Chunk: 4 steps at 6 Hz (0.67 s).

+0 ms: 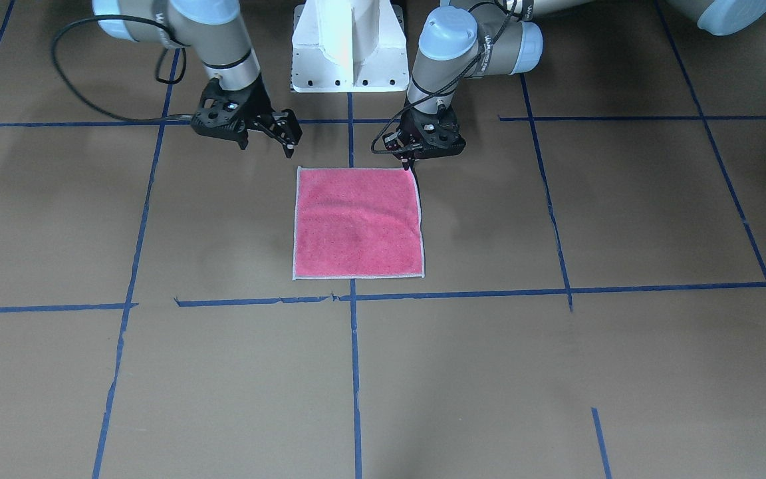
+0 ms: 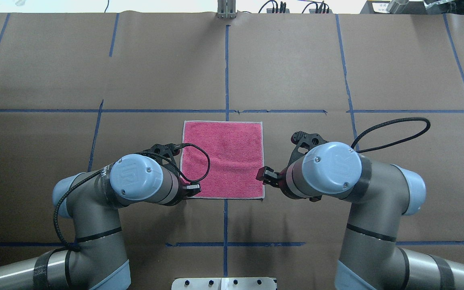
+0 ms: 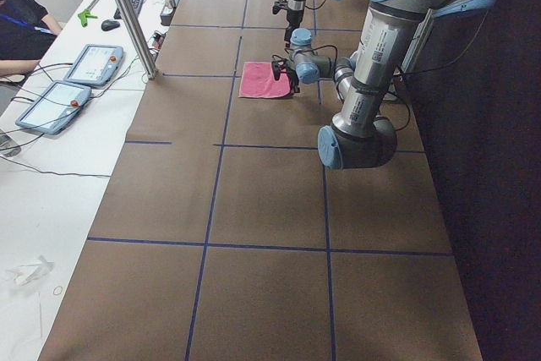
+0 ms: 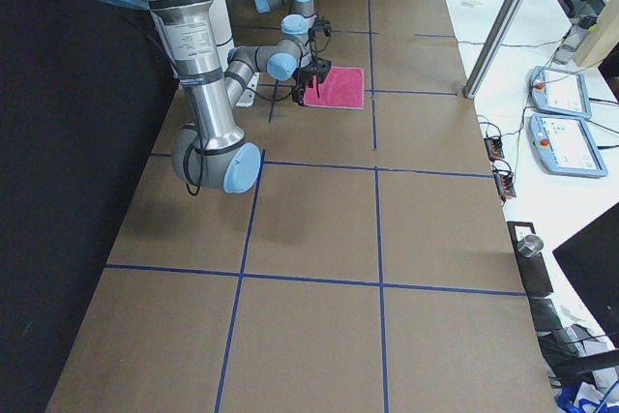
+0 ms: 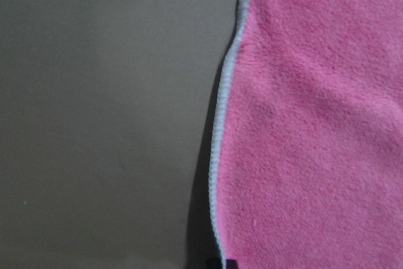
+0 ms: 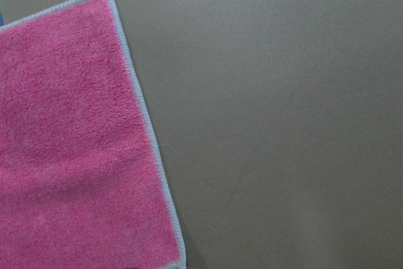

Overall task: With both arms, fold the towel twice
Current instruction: 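Close both grippers on the nearest towel corners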

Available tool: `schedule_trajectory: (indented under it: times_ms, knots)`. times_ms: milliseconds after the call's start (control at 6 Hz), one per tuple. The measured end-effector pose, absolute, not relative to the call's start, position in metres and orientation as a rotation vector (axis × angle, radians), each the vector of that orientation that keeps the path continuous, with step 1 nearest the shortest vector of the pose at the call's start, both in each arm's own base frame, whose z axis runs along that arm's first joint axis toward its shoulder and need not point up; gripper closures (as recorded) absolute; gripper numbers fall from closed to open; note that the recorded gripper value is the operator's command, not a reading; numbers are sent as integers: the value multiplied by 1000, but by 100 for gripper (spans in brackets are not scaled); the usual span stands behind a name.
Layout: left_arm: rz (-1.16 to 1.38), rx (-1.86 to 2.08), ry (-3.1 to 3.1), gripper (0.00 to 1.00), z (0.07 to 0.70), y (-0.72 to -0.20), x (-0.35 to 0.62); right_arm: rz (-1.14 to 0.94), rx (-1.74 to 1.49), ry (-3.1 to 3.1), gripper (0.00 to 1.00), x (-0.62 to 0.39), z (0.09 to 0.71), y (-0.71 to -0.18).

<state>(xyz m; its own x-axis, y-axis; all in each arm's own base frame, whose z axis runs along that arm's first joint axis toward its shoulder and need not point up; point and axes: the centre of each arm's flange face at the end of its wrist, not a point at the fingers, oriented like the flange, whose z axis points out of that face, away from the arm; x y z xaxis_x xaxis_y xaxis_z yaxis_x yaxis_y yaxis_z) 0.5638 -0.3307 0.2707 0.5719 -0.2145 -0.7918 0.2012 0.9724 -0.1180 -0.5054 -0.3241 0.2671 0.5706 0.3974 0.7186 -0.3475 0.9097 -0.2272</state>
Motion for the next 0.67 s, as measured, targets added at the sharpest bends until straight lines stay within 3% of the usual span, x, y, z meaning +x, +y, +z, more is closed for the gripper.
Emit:
schedule_trajectory:
  times_ms: [167,500,667]
  knots:
    - [-244,-15,933,100,270,-331,563,531,-101,-839,28,-530,268,-320]
    - [-243,-14,937,100,268,-330,562,668,-132,-817,33,-559,270,-317]
    - [-243,-13,940,100,266,-330,561,698,-137,-805,40,-569,273,-318]
